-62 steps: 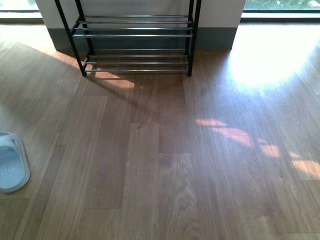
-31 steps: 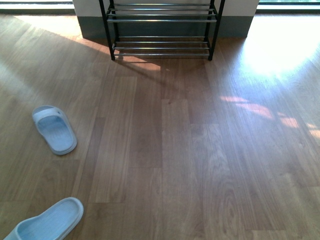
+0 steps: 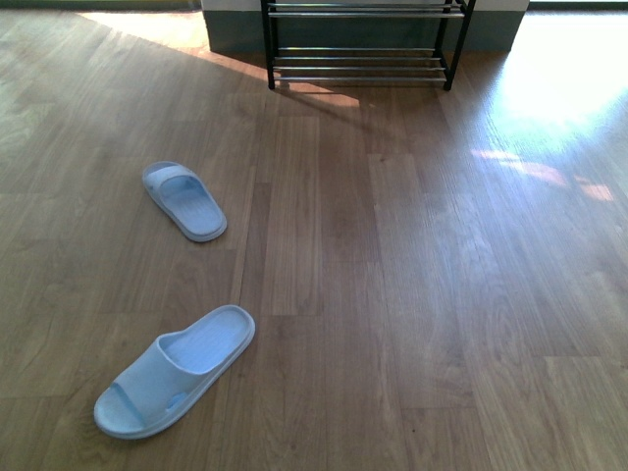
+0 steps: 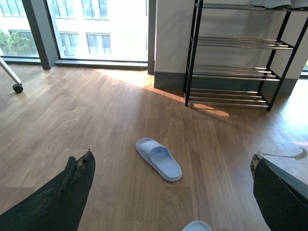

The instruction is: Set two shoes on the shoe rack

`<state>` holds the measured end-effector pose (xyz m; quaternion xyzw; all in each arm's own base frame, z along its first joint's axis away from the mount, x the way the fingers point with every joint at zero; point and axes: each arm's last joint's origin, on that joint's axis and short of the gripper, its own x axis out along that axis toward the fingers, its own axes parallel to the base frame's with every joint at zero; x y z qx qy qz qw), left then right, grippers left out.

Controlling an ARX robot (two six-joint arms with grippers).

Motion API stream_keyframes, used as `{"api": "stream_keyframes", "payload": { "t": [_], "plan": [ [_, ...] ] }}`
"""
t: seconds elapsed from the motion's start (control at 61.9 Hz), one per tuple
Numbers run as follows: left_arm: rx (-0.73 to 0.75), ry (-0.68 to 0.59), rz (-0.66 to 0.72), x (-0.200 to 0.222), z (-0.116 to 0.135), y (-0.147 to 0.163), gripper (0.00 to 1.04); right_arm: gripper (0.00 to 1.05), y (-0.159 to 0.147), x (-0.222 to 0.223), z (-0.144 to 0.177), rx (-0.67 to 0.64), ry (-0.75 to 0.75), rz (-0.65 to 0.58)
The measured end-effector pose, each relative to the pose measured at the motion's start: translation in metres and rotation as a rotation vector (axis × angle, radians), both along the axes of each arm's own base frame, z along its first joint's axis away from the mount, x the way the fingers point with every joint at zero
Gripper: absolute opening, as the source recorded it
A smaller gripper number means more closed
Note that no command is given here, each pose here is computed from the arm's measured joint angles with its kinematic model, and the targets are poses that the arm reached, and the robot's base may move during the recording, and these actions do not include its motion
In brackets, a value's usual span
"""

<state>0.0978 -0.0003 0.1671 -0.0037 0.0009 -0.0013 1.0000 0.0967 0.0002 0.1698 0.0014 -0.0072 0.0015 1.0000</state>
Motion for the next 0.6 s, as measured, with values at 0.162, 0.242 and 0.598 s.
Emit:
{"api": "stream_keyframes", "payload": {
  "t": [0.162, 0.242, 0.598],
  "plan": [
    [0.0, 0.0, 0.0, 0.0, 0.0, 0.0, 0.95, 0.96, 0.0, 0.0, 0.0, 0.0, 0.0, -0.002],
    [0.0, 0.0, 0.0, 0.0, 0.0, 0.0, 0.95, 0.96, 0.0, 0.0, 0.0, 0.0, 0.0, -0.001],
    [0.0, 0.0, 0.0, 0.0, 0.0, 0.0, 0.95, 0.96, 0.0, 0.0, 0.0, 0.0, 0.0, -0.001]
  ]
}}
